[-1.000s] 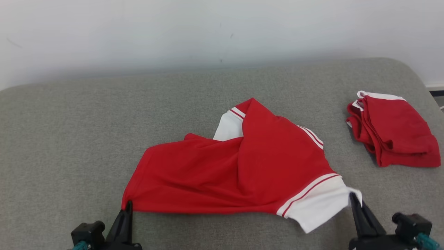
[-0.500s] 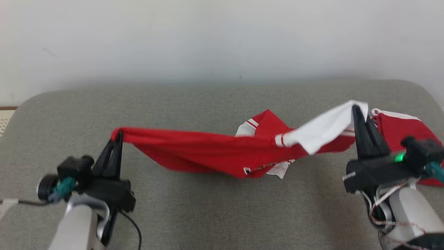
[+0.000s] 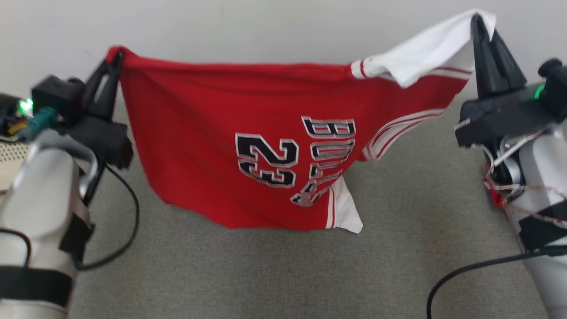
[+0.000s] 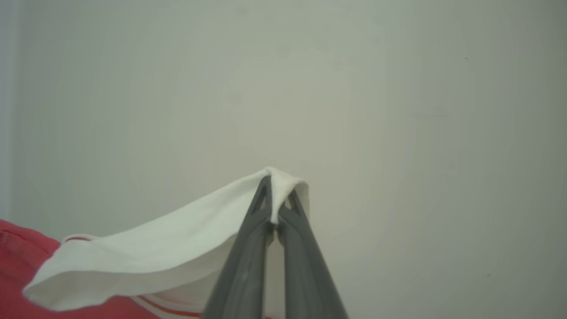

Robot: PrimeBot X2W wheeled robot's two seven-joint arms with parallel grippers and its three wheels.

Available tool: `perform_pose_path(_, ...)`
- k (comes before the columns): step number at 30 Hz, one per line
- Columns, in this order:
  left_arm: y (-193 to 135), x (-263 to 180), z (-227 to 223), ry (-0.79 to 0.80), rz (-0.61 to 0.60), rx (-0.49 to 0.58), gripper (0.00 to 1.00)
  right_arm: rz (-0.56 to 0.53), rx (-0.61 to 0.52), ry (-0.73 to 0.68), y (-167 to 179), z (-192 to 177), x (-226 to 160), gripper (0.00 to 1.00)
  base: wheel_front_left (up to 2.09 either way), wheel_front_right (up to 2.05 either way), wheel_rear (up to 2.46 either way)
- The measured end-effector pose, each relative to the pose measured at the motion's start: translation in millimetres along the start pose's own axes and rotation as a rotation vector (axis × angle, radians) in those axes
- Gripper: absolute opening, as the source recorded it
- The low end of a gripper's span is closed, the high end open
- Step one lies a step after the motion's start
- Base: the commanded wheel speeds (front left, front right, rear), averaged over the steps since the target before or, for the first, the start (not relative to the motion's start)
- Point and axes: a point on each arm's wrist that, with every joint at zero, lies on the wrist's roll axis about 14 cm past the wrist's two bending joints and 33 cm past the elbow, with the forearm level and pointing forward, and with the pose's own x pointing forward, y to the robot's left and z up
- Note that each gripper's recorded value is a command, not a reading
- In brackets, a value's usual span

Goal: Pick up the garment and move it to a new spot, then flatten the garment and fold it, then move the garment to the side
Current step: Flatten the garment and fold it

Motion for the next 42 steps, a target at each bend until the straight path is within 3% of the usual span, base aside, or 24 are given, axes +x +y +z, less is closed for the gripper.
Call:
perform_pose_path(10,24,72,8,-0.066,0.010,0.163,0.00,-0.026,-0.169,-0.062,-41,3,88,0.00,0.00,0.00,0.00)
perform_pose_path(14,40,98,6,-0.102,0.069,0.183,0.00,-0.095,-0.223,-0.103,-70,11,127,0.00,0.00,0.00,0.00)
perform_pose_path(24,62,123,14,-0.221,0.129,0.228,0.00,-0.163,-0.309,-0.173,-92,16,176,0.00,0.00,0.00,0.00)
perform_pose_path(31,39,115,-49,-0.120,0.054,0.117,0.00,-0.192,-0.294,-0.130,-102,-17,175,0.00,0.00,0.00,0.00)
perform_pose_path(34,22,106,-87,-0.056,0.021,0.042,0.00,-0.168,-0.256,-0.066,-94,-55,165,0.00,0.00,0.00,0.00)
perform_pose_path(38,-11,84,-139,0.039,-0.017,-0.063,0.00,-0.149,-0.182,0.091,-90,-130,122,0.00,0.00,0.00,0.00)
perform_pose_path(42,-39,57,-167,0.099,-0.028,-0.174,0.00,-0.153,-0.114,0.229,-87,-182,58,0.00,0.00,0.00,0.00)
